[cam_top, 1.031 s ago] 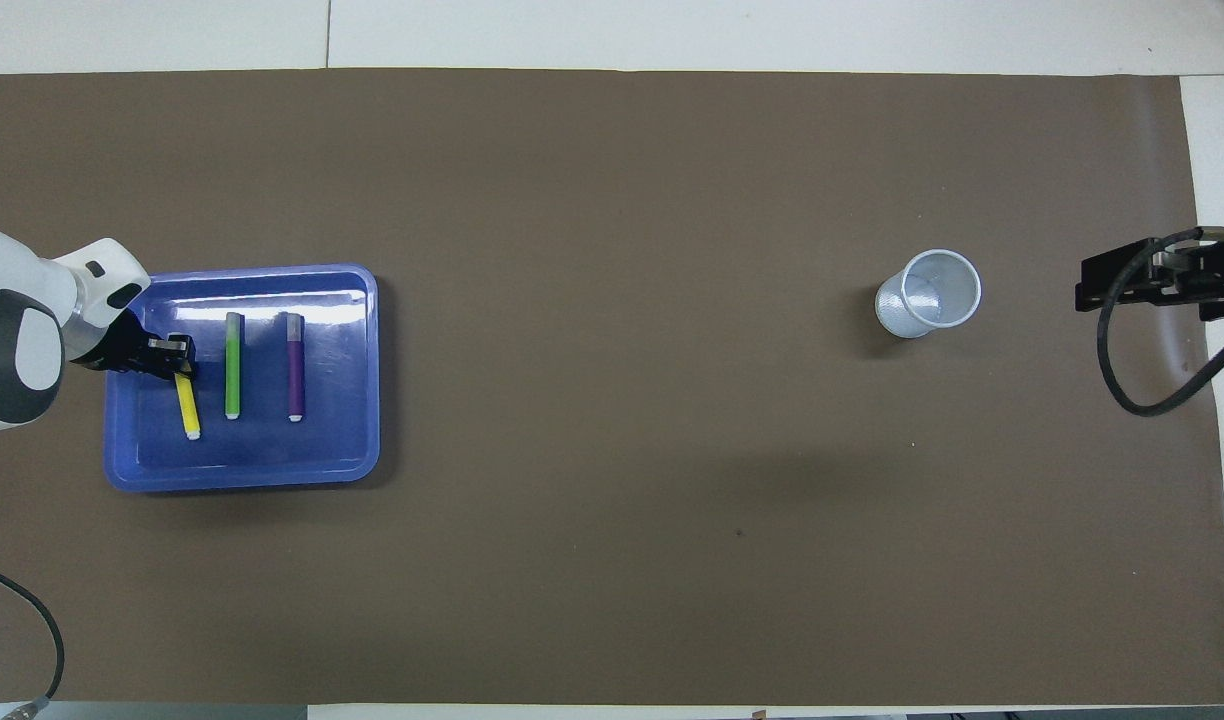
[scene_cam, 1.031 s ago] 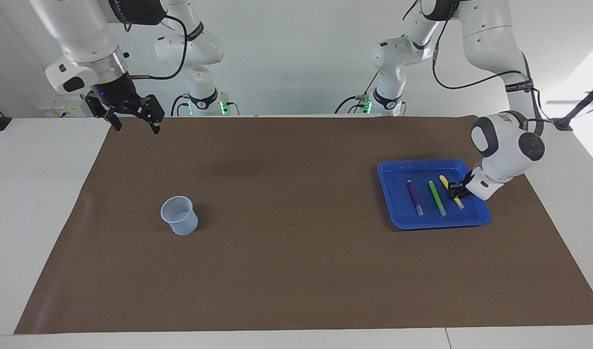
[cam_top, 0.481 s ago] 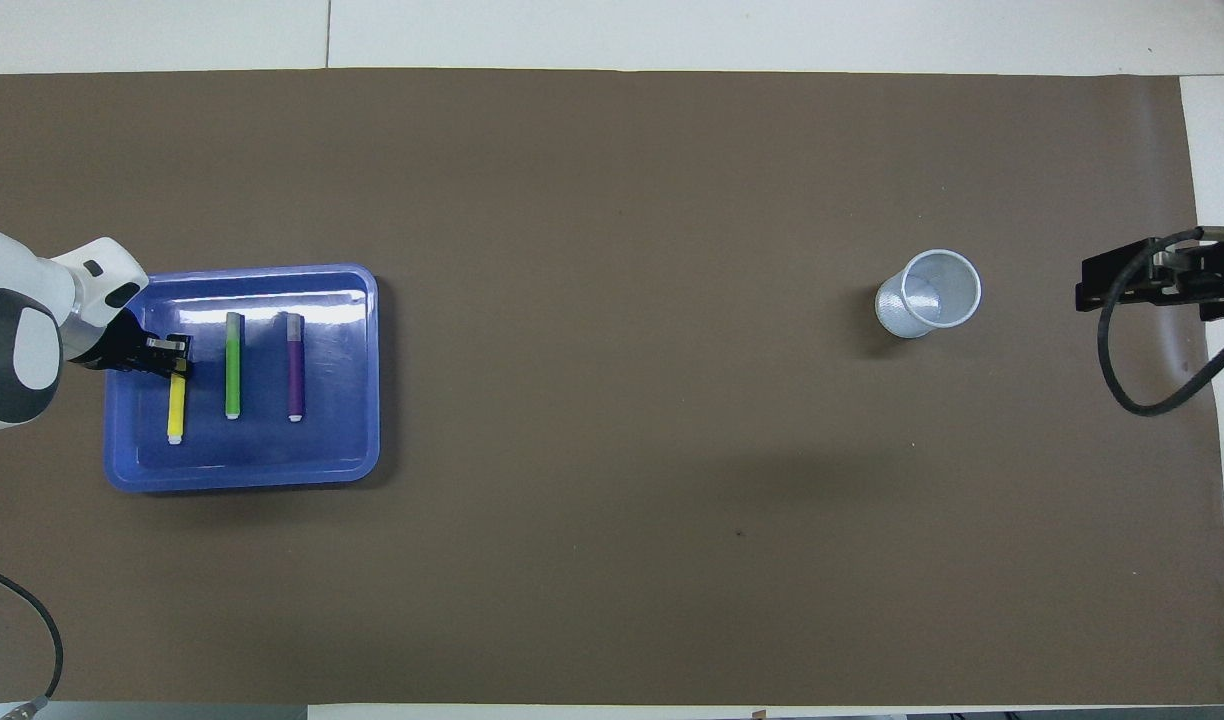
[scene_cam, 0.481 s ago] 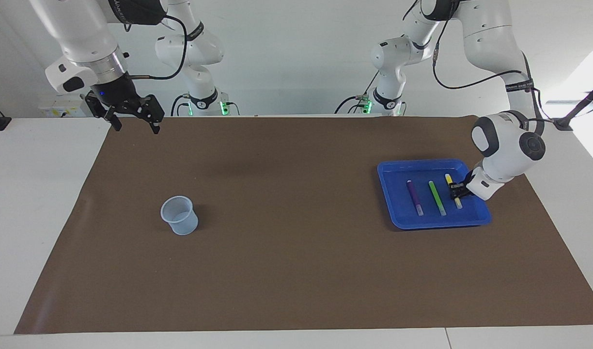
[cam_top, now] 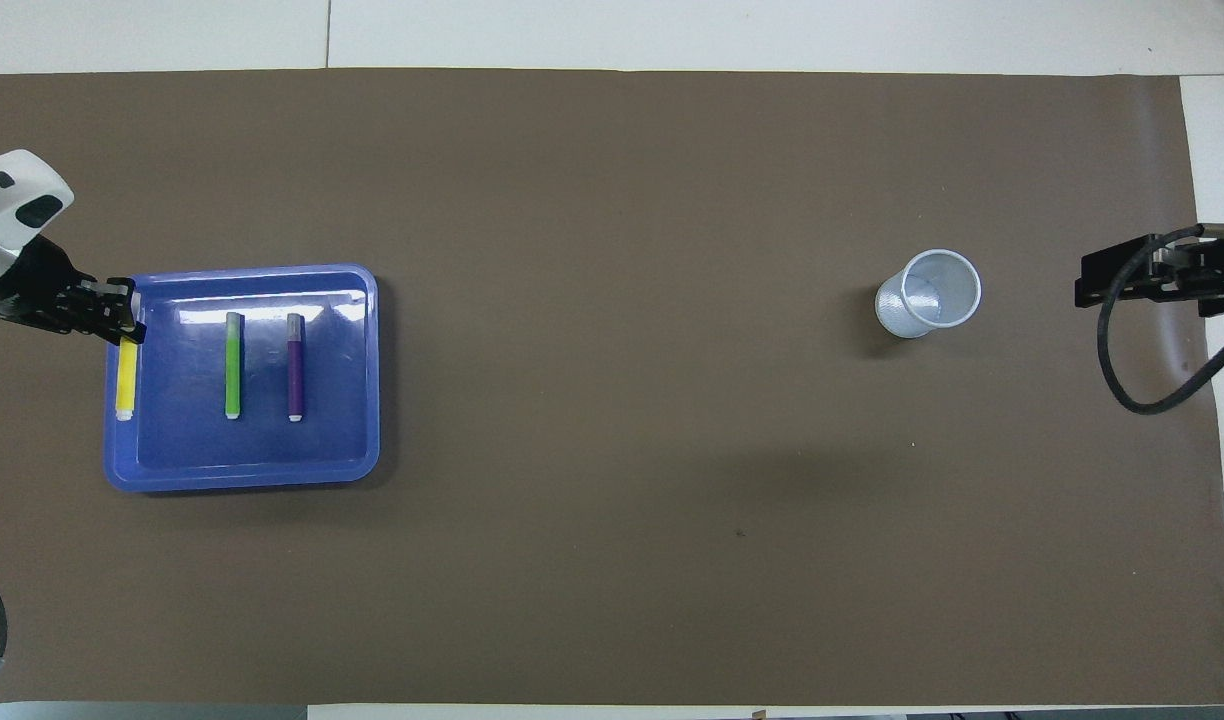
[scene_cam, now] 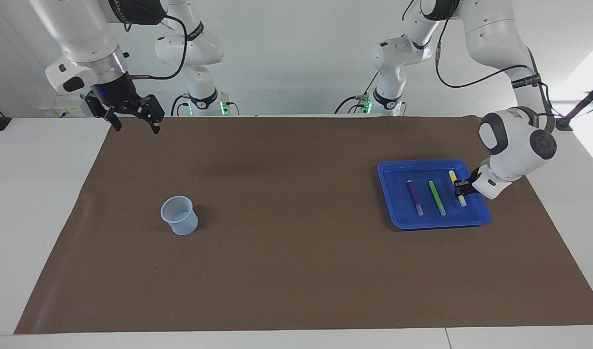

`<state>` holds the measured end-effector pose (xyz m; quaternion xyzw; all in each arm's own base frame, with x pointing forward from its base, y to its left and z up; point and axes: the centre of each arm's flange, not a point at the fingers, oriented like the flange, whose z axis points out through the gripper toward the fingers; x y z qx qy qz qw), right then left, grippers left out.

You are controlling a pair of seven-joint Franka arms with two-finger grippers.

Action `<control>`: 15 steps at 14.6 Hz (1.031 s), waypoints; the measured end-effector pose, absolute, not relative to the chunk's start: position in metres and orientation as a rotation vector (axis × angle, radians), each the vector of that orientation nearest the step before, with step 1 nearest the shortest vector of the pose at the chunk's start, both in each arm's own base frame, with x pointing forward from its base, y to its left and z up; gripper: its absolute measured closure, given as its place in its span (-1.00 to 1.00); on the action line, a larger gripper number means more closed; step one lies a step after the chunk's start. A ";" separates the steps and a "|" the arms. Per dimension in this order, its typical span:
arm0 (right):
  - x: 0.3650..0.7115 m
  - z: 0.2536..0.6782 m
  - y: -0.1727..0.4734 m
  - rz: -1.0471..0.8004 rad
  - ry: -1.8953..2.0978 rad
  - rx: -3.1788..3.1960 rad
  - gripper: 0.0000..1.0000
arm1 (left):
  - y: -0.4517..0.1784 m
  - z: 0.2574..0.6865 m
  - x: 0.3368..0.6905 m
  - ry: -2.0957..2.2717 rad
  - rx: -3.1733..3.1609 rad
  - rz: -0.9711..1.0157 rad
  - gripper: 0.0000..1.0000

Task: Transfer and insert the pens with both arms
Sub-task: 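Lift the yellow pen with the left gripper while the right gripper approaches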

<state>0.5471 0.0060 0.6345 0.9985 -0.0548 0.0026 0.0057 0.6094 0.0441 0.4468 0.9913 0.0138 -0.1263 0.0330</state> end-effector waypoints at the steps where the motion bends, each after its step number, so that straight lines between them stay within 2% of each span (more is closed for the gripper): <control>1: 0.547 0.635 0.008 0.012 -0.171 3.139 -1.00 | 0.026 0.467 0.609 0.114 3.033 -0.402 0.66; 4: 0.550 0.637 0.017 0.038 -0.213 3.229 -1.00 | -0.042 0.504 0.606 0.404 2.919 -0.446 0.66; 10: 0.556 0.649 0.058 0.023 -0.609 3.490 -1.00 | -0.135 0.546 0.591 1.007 2.519 -0.635 0.66; 15: 0.551 0.665 0.158 -0.063 -0.966 3.577 -1.00 | -0.214 0.567 0.578 1.343 2.174 -0.819 0.66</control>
